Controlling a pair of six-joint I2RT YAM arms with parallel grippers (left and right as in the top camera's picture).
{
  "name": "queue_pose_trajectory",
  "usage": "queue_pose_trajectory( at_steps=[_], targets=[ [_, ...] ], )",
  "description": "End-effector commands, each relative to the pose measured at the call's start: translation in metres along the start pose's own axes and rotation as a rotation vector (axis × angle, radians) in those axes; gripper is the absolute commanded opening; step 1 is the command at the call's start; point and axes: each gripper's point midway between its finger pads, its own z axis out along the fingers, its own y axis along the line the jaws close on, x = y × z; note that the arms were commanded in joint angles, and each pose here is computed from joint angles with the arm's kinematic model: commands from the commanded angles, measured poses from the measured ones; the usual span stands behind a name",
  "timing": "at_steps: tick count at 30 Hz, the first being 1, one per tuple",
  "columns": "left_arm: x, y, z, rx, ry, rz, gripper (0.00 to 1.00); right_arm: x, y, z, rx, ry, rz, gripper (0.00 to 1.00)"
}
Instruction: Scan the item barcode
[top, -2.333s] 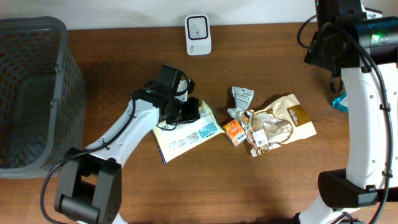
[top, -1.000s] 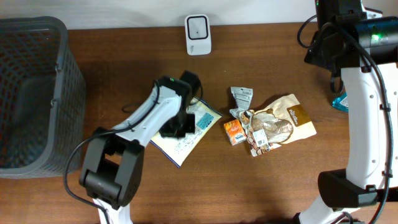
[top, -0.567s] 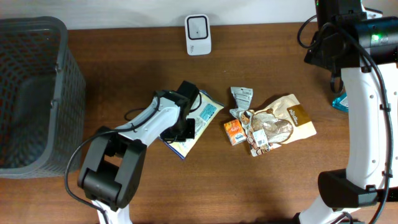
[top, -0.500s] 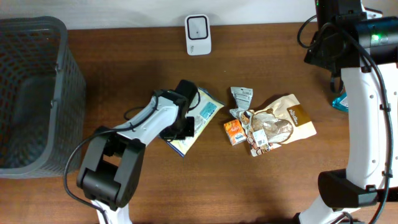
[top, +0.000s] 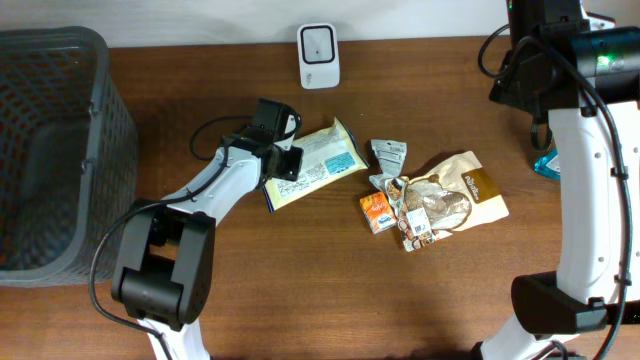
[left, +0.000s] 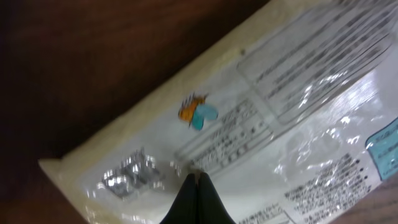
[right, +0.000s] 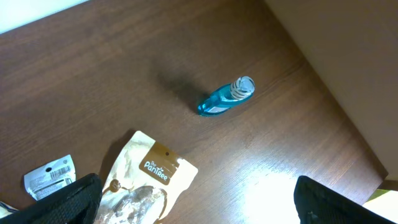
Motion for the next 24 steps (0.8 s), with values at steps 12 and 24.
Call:
queue_pose_trajectory(
  at_steps=[12, 24],
  targets=[
    [-0.045, -0.046, -0.065, 0.205, 0.035, -0.224, 0.0, -0.002, -0.001, -0.002, -0.002, -0.007, 0.014, 0.98],
    [0.033, 0.005, 0.014, -0.136, 0.264, -0.413, 0.0, -0.002, -0.001, -0.002, -0.002, -0.007, 0.014, 0.98]
  ],
)
